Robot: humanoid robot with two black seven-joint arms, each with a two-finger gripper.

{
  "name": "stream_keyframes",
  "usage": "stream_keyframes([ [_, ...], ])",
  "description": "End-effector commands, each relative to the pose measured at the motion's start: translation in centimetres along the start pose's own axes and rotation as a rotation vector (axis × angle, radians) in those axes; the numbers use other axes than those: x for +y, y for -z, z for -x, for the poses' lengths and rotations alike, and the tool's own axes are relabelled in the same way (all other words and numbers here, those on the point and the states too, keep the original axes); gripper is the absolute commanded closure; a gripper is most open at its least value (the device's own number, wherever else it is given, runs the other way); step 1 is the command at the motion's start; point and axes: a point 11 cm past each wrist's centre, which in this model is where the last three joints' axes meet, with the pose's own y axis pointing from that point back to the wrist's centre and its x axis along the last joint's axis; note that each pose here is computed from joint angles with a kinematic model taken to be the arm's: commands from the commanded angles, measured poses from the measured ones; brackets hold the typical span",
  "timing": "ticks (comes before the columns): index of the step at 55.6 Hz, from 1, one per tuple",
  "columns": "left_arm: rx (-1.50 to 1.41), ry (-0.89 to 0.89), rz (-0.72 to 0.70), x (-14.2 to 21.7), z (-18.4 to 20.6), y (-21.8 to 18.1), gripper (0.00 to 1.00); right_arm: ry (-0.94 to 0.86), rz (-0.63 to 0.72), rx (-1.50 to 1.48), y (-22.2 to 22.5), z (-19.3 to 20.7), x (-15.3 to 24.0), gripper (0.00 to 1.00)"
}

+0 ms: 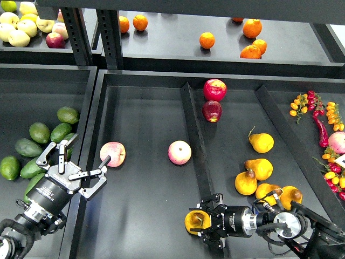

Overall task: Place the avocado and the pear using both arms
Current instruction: 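Close the right gripper on the yellow pear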

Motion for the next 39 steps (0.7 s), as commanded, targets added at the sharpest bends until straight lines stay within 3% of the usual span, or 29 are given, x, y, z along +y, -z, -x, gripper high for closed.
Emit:
stream_keyframes([
  [1, 0.0, -0.002, 0.001, 0.03, -0.05, -0.03, 0.0, -0.002, 0.0, -0.01, -0.2, -0.17, -0.19, 0.53],
  [12, 0.0, -0.002, -0.001, 0.01, -0.06, 0.03, 0.0, 0.041, 0.011, 0.025, -0.58, -0.29, -0.1, 0.6],
  [16, -0.001, -0.002, 0.0, 0.03, -0.05, -0.02, 0.0, 0.072, 0.012, 0.041, -0.68, -0.16, 0.0, 0.72],
  [39, -0.001, -0.002, 0.0, 0.03, -0.05, -0.02, 0.0, 0.085, 0.012, 0.052, -0.68, -0.59, 0.36, 0.83],
])
